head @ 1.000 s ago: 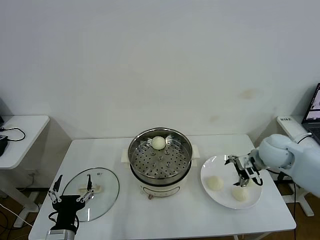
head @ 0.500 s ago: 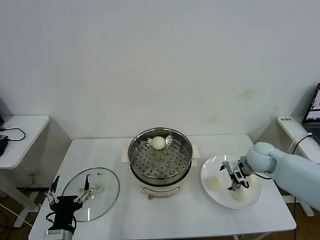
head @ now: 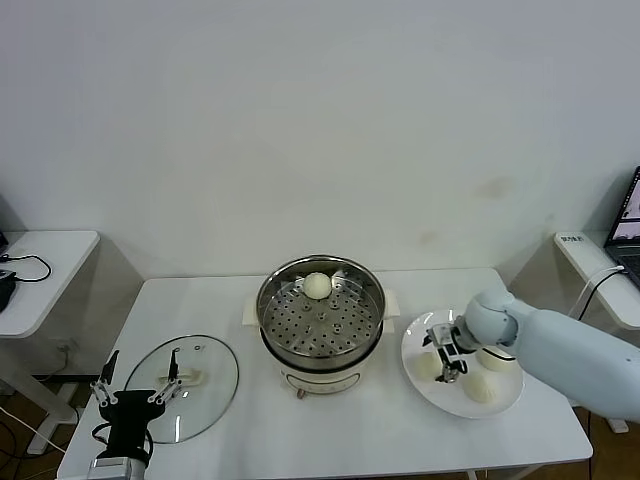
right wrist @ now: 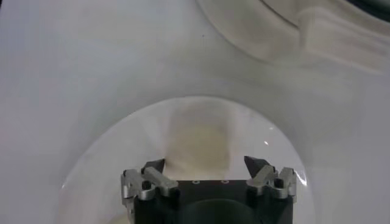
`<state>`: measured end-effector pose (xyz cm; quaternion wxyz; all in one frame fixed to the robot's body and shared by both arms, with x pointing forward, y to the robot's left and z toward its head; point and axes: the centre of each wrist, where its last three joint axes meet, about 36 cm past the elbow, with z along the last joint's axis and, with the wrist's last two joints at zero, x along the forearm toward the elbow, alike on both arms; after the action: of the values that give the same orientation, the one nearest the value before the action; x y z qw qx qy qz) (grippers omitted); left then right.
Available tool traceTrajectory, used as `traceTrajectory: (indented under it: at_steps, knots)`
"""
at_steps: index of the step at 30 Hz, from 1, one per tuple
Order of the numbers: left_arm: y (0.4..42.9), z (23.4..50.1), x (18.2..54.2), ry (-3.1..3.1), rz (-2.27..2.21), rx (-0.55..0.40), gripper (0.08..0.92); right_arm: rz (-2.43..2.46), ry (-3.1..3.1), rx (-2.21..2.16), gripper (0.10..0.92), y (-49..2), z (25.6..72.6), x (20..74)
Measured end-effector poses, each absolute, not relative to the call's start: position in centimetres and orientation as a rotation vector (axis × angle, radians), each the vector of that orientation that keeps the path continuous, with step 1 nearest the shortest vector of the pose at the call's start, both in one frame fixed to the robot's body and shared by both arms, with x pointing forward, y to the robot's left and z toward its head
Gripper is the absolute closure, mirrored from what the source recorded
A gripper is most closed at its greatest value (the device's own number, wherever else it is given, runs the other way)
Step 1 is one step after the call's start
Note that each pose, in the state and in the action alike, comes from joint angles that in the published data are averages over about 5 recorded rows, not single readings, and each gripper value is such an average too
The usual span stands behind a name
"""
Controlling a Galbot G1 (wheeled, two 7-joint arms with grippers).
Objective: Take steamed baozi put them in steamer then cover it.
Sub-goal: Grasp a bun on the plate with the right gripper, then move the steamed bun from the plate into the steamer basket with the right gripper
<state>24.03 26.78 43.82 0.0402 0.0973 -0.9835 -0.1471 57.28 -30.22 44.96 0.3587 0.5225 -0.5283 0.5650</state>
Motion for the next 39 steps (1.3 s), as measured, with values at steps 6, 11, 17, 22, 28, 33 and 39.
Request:
traceTrajectory:
  at_steps: [6, 11, 17, 22, 28, 33, 39]
  knots:
    - [26.7, 43.8, 24.0, -3.012, -0.448, 0.299, 0.177, 1.442, -1.358, 1.344, 0.366, -30.1, 44.9, 57.6]
    - [26.7, 43.9, 24.0, -3.014, -0.445, 0.301, 0.177, 1.436, -1.355, 1.349, 0.421, -30.1, 45.5, 57.9]
    - [26.6, 44.1, 24.0, -3.02, -0.444, 0.301, 0.177, 1.433, -1.359, 1.349, 0.45, -30.6, 47.3, 58.3]
    - [26.6, 44.3, 24.0, -3.026, -0.446, 0.297, 0.177, 1.441, -1.387, 1.323, 0.446, -31.9, 50.4, 58.8]
    - [26.5, 44.6, 24.1, -3.036, -0.444, 0.284, 0.177, 1.459, -1.452, 1.275, 0.444, -33.4, 55.3, 59.2]
    - [26.5, 44.8, 24.2, -3.043, -0.442, 0.271, 0.177, 1.487, -1.524, 1.257, 0.437, -33.3, 60.0, 59.8]
    - [26.4, 45.1, 24.2, -3.05, -0.443, 0.259, 0.177, 1.538, -1.597, 1.274, 0.43, -30.5, 65.4, 60.5]
